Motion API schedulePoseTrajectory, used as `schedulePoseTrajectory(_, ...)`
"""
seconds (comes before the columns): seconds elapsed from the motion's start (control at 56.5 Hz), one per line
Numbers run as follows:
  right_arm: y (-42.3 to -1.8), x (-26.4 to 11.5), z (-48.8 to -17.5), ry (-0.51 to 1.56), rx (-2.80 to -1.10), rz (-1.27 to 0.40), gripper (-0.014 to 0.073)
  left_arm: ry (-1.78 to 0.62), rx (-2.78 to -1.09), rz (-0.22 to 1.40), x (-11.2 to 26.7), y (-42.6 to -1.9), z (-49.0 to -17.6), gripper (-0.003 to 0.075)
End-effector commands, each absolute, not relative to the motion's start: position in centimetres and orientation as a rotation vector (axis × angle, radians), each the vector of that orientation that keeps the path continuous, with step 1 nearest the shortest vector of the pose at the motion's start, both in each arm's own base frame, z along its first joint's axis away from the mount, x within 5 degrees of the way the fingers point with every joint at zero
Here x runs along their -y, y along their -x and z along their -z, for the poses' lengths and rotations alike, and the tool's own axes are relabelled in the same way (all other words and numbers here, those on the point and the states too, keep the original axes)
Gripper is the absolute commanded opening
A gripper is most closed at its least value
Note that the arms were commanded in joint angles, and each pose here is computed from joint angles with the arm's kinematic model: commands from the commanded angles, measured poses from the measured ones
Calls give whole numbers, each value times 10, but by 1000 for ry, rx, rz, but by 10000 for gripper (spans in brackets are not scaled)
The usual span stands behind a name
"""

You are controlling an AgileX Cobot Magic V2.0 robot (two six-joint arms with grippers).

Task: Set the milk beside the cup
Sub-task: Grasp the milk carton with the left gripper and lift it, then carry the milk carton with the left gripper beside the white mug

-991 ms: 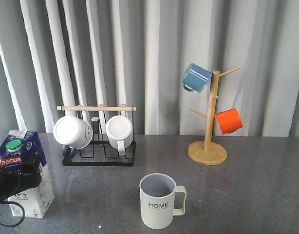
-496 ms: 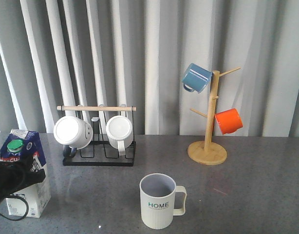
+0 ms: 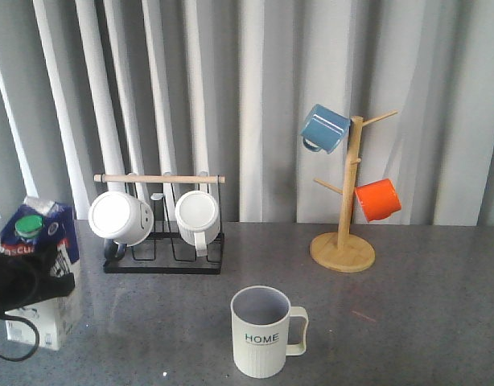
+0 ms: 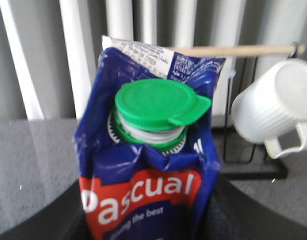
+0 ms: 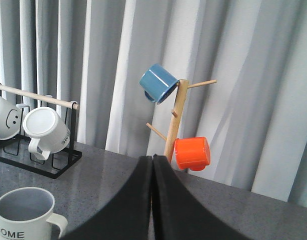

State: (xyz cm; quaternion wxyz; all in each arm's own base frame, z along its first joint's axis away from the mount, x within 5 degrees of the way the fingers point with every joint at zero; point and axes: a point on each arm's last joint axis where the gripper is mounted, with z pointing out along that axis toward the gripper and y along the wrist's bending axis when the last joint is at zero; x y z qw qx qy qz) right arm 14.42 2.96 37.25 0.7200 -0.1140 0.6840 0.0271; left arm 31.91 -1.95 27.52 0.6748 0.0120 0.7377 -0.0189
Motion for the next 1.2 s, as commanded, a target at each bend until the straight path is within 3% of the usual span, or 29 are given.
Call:
schedulePoseTrajectory(0.0,-142,-27,-388,228,-1418,-46,-8,6,-1399,101,22,-293,-340,-6)
schedulePoseTrajectory(0.124,-142,-27,-388,228,-1418,-46,-8,55,-1327,182,22,-265,-370,-6)
schedulePoseTrajectory(0.301,-142,-27,-388,228,-1418,-46,-8,49,-1356,184,20,-238,-387,-6)
schedulePoseTrajectory(0.655,-142,-27,-388,228,-1418,-46,-8,172,-1512,273,25,-229,-378,-6)
schedulePoseTrajectory(0.761,-142,-27,-388,228,-1418,-46,-8,183,-1508,282,39,-227,-378,-6)
schedulePoseTrajectory(0.991,-142,-27,-388,228,-1417,-46,-8,215,-1543,117,72,-231,-363,-6)
schedulePoseTrajectory(1.186,-142,-27,-388,228,-1417,-46,-8,152,-1611,160,128,-252,-349,-6)
